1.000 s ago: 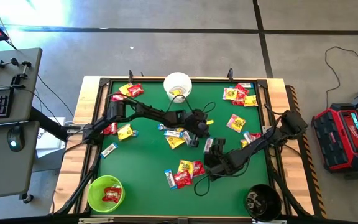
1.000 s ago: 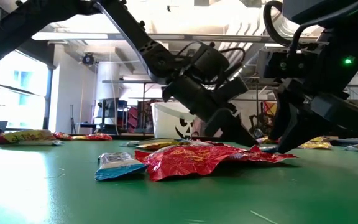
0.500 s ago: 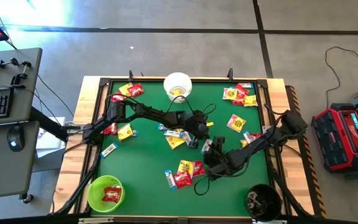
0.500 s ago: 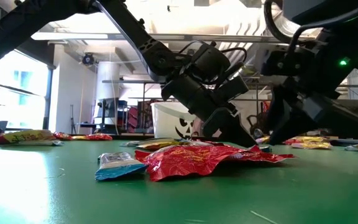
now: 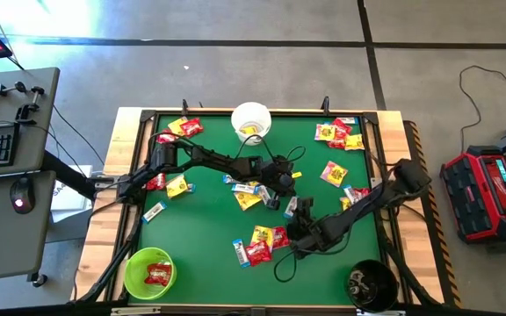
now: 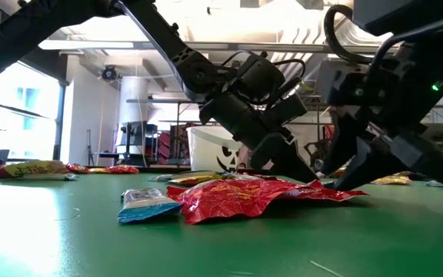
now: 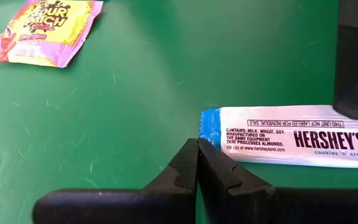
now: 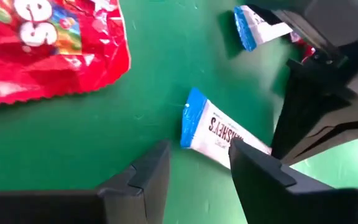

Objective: Sort candy by brand, put in halloween buckets
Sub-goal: Put the white candy into the black bucket

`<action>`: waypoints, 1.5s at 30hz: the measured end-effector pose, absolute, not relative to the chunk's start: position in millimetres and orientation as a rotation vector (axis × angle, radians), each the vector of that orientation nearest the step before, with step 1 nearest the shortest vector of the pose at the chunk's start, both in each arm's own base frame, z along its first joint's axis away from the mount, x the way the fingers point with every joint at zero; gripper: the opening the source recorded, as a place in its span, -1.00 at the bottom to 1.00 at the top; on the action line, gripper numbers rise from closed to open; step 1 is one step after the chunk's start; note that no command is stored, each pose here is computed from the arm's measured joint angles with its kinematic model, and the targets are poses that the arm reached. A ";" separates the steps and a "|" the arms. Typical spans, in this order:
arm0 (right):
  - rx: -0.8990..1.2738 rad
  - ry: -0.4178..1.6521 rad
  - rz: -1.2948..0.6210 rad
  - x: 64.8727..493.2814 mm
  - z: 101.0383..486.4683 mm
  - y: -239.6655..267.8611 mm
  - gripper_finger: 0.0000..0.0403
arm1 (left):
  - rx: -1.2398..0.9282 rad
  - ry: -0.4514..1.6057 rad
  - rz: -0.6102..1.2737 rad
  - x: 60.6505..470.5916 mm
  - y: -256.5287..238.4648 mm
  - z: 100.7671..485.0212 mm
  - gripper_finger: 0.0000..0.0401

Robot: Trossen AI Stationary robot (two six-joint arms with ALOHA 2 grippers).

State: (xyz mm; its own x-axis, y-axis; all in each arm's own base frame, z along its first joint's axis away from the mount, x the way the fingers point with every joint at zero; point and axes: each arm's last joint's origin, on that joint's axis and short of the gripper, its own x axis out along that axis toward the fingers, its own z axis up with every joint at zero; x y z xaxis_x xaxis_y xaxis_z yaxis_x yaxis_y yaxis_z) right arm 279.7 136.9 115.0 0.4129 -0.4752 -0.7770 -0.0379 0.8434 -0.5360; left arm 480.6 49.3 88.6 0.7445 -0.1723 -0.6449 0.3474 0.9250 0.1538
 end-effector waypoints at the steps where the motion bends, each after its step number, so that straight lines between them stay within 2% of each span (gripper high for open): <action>1: -0.535 1.120 -0.295 279.9 114.3 137.0 -0.22 | 0.273 0.674 -0.288 480.6 49.3 88.6 -1.00; 16: -0.639 1.073 -0.426 281.5 115.4 125.9 -0.22 | 0.268 0.677 -0.296 480.1 49.4 88.1 -1.00; 25: -0.629 1.076 -0.454 284.9 115.6 118.7 -0.24 | 0.262 0.678 -0.307 479.9 49.0 87.9 -1.00; 29: -0.611 1.088 -0.465 287.6 115.4 112.5 -0.38 | 0.261 0.678 -0.311 479.7 48.9 87.7 -1.00; 38: -0.591 1.113 -0.427 295.5 115.1 102.1 -0.94 | 0.254 0.675 -0.325 479.6 48.7 87.3 -1.00; 45: -0.579 1.111 -0.429 296.3 115.3 101.4 -0.98 | 0.253 0.672 -0.328 479.7 48.9 87.4 -1.00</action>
State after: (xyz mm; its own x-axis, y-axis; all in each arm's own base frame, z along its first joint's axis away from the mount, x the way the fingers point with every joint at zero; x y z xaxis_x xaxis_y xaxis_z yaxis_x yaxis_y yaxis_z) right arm 296.3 101.4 115.3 0.3885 -0.5915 -0.7065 0.0369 0.7761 -0.6295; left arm 479.7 48.9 87.4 0.7348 -0.2141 -0.6435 0.3757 0.9185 0.1233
